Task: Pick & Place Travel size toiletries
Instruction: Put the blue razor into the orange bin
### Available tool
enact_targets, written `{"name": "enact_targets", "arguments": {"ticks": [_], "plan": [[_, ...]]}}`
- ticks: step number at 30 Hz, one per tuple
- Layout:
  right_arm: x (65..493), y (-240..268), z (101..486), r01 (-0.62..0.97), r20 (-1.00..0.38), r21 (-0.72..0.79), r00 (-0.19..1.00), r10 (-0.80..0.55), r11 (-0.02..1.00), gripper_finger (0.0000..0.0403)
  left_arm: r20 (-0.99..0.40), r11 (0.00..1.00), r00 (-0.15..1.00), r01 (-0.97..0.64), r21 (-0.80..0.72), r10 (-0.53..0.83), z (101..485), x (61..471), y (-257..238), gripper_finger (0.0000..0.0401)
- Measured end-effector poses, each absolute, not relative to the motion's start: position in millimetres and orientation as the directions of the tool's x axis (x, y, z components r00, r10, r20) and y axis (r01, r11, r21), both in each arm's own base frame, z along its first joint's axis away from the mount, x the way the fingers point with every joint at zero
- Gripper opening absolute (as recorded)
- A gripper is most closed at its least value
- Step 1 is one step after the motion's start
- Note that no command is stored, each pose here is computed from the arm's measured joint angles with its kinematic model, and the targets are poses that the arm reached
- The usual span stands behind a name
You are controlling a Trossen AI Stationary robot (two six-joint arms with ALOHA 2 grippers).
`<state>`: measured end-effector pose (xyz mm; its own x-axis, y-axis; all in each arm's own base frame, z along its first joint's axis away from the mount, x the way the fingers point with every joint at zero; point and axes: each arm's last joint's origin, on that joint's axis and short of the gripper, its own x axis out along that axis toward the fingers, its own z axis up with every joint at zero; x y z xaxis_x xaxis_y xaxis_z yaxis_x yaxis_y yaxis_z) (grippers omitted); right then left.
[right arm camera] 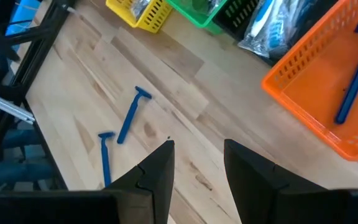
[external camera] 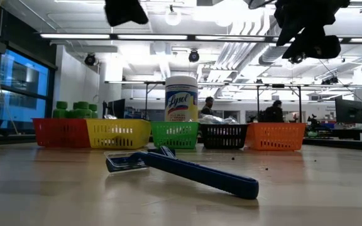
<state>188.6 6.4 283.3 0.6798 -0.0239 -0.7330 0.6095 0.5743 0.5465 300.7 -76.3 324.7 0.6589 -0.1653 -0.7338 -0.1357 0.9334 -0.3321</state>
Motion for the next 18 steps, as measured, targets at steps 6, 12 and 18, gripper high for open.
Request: {"name": "enact_targets", "arguments": {"ticks": [6,12,18], "plan": [[188,20,284,0.597,-0.723,0.543,0.690,-0.033,0.590,0.0130,-0.771,0.982,0.609,0.151,-0.114,-0.183,302,314,-98,0.0239],[188,25,285,0.579,-0.714,0.545,0.700,-0.027,0.606,0.0130,-0.822,0.937,0.529,0.349,-0.014,-0.210,267,333,-113,0.0239],[189,25,286,0.578,-0.704,0.562,0.710,-0.025,0.591,0.0130,-0.841,0.914,0.491,0.405,-0.008,-0.225,240,350,-118,0.0239]]}}
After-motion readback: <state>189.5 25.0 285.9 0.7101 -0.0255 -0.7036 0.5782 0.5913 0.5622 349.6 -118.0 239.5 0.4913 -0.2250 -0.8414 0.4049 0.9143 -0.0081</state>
